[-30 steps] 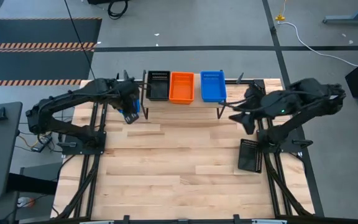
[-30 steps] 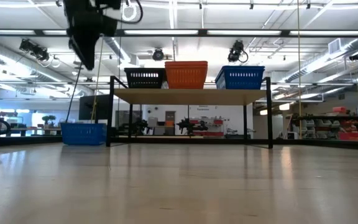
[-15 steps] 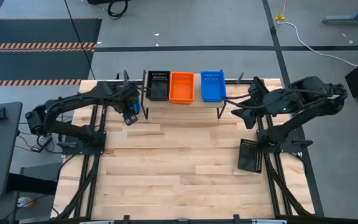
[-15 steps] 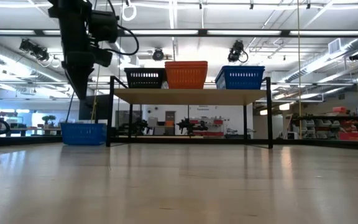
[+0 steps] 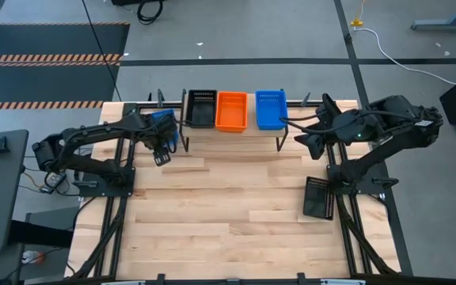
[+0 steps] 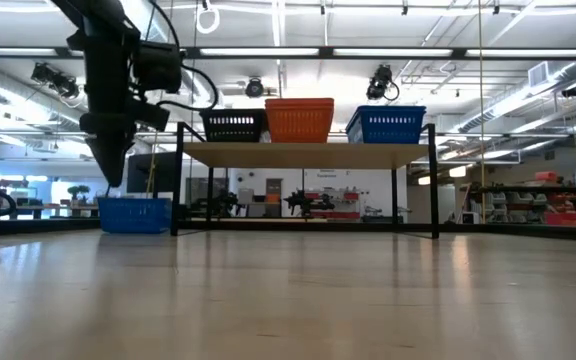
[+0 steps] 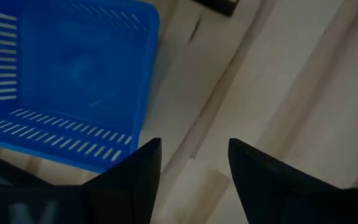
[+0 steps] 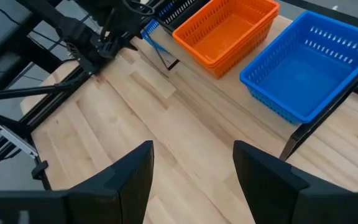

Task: Stack baskets on shelf by color
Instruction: Stack the blue bin on top of the blue bin on the shelf

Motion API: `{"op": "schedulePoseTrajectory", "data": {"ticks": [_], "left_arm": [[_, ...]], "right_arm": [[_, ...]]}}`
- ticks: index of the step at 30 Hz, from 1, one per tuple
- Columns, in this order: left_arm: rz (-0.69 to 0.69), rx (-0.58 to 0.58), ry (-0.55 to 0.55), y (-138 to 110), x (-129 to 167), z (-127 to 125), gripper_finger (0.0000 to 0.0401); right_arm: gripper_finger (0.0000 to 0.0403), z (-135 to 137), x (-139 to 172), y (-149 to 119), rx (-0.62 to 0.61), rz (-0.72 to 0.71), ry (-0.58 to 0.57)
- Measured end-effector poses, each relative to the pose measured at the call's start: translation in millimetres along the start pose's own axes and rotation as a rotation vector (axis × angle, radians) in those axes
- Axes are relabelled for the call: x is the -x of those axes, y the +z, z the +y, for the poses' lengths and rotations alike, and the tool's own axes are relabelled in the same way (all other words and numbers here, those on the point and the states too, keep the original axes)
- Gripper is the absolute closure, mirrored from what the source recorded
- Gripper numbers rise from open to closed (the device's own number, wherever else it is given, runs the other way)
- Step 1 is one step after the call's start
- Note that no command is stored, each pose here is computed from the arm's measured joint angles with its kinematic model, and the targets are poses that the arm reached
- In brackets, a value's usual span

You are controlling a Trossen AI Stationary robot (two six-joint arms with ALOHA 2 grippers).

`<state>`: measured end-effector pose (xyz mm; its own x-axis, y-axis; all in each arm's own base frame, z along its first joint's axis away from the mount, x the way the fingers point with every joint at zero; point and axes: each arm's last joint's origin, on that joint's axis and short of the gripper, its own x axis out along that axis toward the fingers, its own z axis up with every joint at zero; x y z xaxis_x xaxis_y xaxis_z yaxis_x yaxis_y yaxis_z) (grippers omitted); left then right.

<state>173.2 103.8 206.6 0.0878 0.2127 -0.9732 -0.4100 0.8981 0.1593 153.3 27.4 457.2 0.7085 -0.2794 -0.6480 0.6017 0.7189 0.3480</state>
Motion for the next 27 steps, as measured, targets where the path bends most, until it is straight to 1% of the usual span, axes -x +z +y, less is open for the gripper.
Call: {"op": "schedulePoseTrajectory", "data": {"ticks": [5,8,14,21,27], "left_arm": [[0.028,-0.052,0.037,-6.0,-8.4,-0.7,0.0206],[0.045,-0.081,0.039,-10.3,-14.5,-2.0,0.0206],[0.048,-0.101,0.059,-11.5,-17.3,-1.9,0.0206],[0.006,-0.079,0.069,-10.6,-8.0,-0.8,0.0206],[-0.079,-0.059,0.126,-10.4,6.5,2.6,0.0207]], "right_arm": [[0.0176,-0.8,-0.3,0.3,-0.001,0.001,-0.006],[0.0176,-0.6,-0.3,-0.1,-0.005,0.014,0.003],[0.0176,-0.8,-0.3,-0.8,-0.04,0.026,0.005],[0.0176,-0.9,-0.4,-0.9,-0.046,0.027,0.003],[0.0176,-0.9,-0.4,-0.9,-0.053,0.027,0.003]]}}
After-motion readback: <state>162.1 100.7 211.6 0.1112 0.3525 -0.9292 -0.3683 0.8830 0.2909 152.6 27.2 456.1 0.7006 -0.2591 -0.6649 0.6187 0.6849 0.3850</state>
